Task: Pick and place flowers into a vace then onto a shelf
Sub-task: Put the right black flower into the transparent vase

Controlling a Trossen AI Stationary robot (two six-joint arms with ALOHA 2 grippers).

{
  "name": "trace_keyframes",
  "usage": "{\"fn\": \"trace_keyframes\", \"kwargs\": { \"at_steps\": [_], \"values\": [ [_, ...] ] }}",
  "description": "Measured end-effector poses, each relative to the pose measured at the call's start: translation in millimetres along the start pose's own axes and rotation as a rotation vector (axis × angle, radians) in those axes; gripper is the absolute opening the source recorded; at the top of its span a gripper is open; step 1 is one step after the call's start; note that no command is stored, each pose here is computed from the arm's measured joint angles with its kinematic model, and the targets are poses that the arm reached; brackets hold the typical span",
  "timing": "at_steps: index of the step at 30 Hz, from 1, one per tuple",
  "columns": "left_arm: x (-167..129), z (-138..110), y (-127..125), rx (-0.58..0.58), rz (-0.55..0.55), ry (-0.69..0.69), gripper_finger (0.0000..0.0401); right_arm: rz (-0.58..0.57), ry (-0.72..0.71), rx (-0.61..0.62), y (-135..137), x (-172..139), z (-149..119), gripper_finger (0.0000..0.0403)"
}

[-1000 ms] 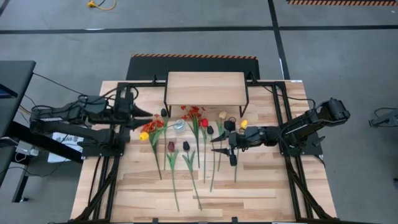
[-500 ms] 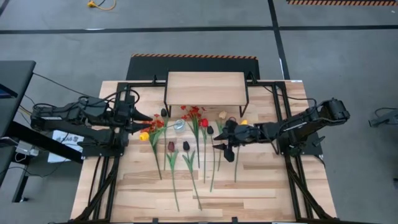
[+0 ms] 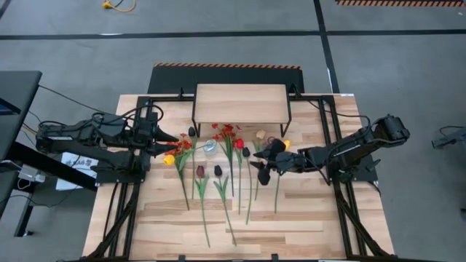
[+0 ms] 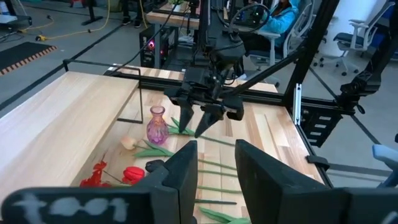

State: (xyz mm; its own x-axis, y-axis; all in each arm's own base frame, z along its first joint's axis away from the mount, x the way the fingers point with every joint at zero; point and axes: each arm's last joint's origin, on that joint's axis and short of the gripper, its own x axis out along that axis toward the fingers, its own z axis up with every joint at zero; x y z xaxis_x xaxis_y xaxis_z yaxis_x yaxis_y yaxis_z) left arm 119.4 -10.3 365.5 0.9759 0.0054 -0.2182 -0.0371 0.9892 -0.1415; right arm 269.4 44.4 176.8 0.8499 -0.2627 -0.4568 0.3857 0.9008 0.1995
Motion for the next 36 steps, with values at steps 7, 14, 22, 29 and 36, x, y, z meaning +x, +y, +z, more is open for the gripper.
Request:
{"fn": "trace_keyframes", "kwargs": {
  "at_steps": [7,14,22,29,36],
  "values": [
    [0,0,0,-0.017,0.000,0.000,0.0096,-0.015,-0.017,0.018,6,-4,-3,0.0172],
    [0,0,0,-0.017,0.000,0.000,0.0096,-0.021,0.008,0.008,8,3,-12,0.0172],
    [4,-1,0,-0.015,0.002,0.014,0.0096,-0.054,0.066,-0.025,14,35,-22,0.0172],
    [9,-2,-1,-0.015,0.005,0.033,0.0096,-0.070,0.136,-0.045,16,58,-26,0.0172],
    [14,-3,-1,-0.020,0.009,0.052,0.0096,-0.145,0.238,-0.064,14,76,-34,0.0172]
  ]
}}
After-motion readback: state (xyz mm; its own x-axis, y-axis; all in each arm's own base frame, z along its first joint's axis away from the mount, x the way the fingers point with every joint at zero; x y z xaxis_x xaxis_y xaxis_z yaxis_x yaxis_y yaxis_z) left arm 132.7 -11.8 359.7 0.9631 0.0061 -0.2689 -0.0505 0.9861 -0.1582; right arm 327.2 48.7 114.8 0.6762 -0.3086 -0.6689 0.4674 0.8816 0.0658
